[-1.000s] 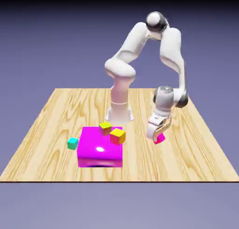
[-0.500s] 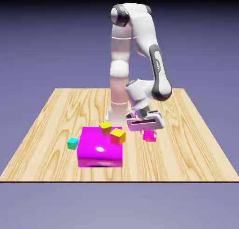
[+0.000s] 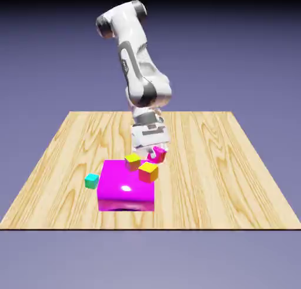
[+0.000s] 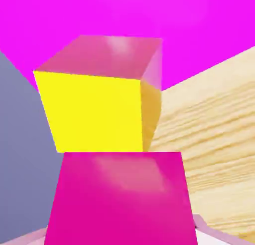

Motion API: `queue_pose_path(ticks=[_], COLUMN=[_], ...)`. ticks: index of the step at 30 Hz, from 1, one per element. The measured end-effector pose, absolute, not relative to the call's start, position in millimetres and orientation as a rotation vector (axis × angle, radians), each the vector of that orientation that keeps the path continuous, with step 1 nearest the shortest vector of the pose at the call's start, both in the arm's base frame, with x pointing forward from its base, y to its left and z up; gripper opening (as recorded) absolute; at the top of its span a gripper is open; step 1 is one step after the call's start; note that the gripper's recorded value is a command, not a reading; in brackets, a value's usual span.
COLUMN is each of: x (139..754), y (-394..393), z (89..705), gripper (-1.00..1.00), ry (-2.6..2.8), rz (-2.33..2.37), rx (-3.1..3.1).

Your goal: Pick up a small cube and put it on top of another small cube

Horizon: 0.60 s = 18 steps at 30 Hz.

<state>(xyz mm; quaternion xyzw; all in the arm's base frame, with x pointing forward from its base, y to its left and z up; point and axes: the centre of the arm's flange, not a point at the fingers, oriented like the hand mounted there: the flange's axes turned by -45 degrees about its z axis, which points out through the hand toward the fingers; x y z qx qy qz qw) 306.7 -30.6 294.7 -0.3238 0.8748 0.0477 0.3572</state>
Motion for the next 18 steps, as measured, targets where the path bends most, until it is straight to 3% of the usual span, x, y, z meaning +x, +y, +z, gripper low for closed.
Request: queue_pose_path(ticks=[5, 15, 16, 18], x=[297.3, 324.5, 325.1, 325.1], y=[-49.6, -36.1, -35.2, -35.1], z=[307.8, 258.0, 254.2, 254.2], gripper=[-1.00, -1.00, 1.00, 1.00], ry=[2.313, 2.317, 2.321, 2.321], rz=[0.194, 0.203, 0.212, 0.212], rx=[-0.515, -0.519, -0.520, -0.520])
